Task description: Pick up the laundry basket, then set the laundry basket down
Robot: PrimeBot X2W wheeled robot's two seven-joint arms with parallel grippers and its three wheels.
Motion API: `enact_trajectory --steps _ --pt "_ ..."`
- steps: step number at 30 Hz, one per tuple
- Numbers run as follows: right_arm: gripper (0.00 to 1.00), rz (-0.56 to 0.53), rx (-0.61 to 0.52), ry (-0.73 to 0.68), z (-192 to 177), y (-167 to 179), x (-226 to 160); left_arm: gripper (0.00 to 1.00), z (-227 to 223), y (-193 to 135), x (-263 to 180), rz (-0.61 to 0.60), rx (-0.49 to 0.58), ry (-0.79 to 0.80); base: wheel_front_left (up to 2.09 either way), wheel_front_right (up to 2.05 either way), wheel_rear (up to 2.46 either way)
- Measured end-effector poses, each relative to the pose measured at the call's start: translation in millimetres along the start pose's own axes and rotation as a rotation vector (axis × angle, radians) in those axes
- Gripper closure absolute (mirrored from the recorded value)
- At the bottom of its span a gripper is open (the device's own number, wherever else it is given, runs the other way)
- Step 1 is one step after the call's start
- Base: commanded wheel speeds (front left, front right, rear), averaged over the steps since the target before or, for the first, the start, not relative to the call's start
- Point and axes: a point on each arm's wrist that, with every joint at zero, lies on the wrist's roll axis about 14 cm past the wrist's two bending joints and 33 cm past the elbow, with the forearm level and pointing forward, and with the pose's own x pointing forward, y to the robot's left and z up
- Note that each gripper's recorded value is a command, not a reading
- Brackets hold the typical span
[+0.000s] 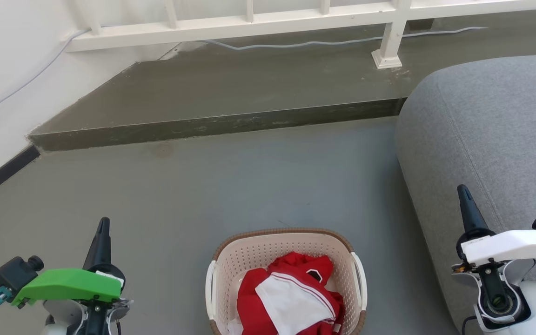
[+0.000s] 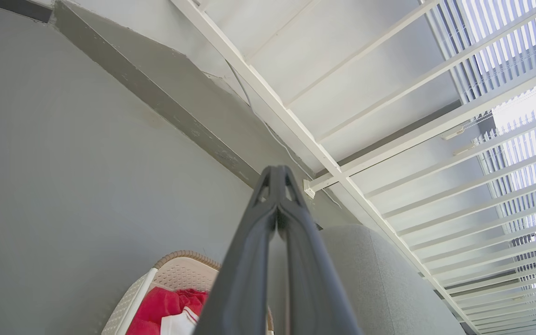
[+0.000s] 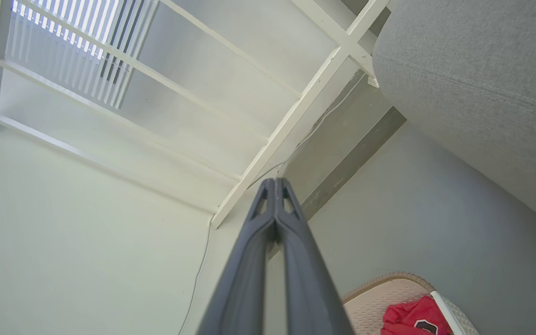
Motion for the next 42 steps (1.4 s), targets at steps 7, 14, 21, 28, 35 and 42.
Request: enact_trajectory --steps 7,14,21,28,35,42 --pt "1.00 -0.007 0.094 0.005 1.4 -1.9 0.4 1.00 3.4 2.4 -1.5 0.008 -0.079 0.000 0.00 0.00 0.00" --pt "1.00 -0.010 0.188 0.001 4.0 -3.3 0.8 1.00 8.5 4.8 -3.2 0.011 -0.165 -0.008 0.00 0.00 0.00" --pt "1.00 -0.011 0.289 0.004 4.6 -4.0 1.1 1.00 11.9 7.1 -5.0 0.016 -0.249 -0.014 0.00 0.00 0.00" --pt "1.00 -0.005 0.379 0.002 6.7 -4.1 1.3 1.00 16.3 9.8 -7.0 0.019 -0.329 -0.019 0.00 0.00 0.00" --pt "1.00 0.005 0.478 -0.004 10.0 -3.6 1.6 1.00 19.4 11.5 -8.9 0.017 -0.410 -0.022 0.00 0.00 0.00" --pt "1.00 0.019 0.570 -0.011 13.4 -2.6 1.8 1.00 24.9 14.1 -11.1 0.015 -0.499 -0.036 0.00 0.00 0.00"
